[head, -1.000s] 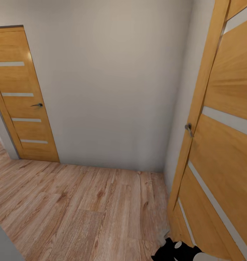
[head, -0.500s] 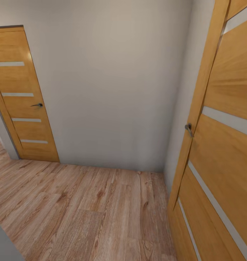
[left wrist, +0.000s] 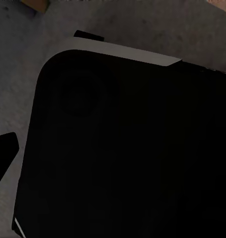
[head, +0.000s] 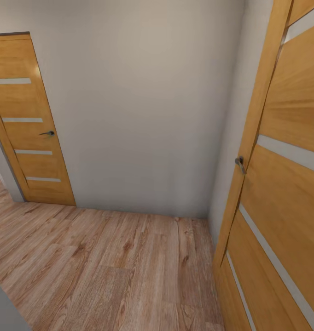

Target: Move the two storage containers from the living room to the garage. In the garage, place one container on the floor and stack the other container on top of it (either order is fine).

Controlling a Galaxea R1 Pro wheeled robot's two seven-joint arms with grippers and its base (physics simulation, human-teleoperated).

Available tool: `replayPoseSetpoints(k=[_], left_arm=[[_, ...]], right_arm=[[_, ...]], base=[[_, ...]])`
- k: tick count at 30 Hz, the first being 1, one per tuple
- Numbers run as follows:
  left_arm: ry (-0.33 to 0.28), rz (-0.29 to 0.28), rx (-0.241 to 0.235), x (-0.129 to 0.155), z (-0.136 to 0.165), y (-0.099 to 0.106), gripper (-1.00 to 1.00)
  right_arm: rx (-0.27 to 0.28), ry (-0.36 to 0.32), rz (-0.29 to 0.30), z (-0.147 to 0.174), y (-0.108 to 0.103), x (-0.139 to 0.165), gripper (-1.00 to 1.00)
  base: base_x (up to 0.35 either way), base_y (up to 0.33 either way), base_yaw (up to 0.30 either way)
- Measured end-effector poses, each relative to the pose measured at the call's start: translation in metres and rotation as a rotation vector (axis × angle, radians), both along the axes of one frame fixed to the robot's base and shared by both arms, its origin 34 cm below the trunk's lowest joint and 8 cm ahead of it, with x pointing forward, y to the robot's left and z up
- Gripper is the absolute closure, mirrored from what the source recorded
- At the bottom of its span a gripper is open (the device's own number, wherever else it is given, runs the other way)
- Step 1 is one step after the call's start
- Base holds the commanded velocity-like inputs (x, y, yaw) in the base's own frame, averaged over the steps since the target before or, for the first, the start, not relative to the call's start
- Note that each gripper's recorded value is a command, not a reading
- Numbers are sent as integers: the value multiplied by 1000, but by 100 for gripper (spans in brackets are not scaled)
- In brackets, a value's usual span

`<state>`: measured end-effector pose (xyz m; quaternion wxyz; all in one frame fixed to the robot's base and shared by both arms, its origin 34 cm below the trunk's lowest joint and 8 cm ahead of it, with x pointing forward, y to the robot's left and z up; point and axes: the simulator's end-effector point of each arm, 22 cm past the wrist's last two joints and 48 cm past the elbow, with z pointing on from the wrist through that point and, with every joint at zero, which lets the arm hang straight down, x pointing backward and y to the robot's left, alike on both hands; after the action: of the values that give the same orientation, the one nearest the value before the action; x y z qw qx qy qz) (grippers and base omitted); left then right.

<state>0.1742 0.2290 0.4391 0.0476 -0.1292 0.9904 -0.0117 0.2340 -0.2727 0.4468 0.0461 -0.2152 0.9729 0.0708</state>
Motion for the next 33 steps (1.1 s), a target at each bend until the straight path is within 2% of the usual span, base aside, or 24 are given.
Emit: replayPoseSetpoints(k=[11, 19, 33], left_arm=[[0, 2, 0, 0, 0, 0, -100], [0, 1, 1, 0, 0, 1, -100], [0, 1, 2, 0, 0, 1, -100]], right_arm=[[1, -1, 0, 0, 0, -1, -100], [1, -2, 2, 0, 0, -1, -100], [1, -1, 2, 0, 0, -1, -100]], base=[[1, 0, 0], [180, 0, 0], [16, -7, 0]])
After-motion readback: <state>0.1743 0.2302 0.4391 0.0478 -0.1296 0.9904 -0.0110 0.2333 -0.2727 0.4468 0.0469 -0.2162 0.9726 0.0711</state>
